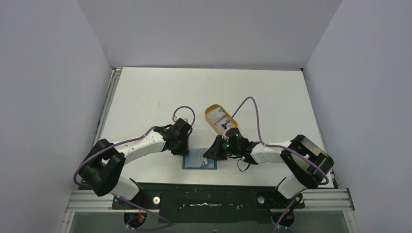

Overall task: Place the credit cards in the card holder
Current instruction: Insert the credit card into the card holder.

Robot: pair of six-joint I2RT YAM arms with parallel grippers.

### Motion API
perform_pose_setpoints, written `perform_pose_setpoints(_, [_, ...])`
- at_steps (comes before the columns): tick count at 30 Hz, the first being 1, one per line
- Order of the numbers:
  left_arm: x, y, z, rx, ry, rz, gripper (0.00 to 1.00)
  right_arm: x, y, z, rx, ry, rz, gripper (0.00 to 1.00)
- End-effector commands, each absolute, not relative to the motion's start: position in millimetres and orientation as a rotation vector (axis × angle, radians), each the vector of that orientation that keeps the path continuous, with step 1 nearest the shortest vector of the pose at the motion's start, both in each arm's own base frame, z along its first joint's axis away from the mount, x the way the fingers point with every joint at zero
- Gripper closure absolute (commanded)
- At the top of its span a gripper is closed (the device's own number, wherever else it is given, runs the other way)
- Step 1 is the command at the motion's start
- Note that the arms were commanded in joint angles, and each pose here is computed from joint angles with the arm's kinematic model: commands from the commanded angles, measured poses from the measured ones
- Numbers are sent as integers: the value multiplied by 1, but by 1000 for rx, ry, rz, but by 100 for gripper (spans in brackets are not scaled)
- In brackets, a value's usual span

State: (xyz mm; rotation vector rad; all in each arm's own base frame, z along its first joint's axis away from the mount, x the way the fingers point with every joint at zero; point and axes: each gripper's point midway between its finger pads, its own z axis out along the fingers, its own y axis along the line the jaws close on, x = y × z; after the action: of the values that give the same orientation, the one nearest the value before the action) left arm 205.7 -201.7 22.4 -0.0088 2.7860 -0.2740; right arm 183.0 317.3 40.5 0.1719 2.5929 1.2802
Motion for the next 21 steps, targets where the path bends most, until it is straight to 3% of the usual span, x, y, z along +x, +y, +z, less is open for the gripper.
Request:
perform_pose_setpoints(1, [204, -195, 20, -15, 2780, -255, 78, 197, 324, 46, 179, 2514, 1267, 100])
perform_pose_setpoints(21, [198, -197, 21, -37, 2778, -307, 78, 189, 343, 19, 235, 2573, 1189, 100])
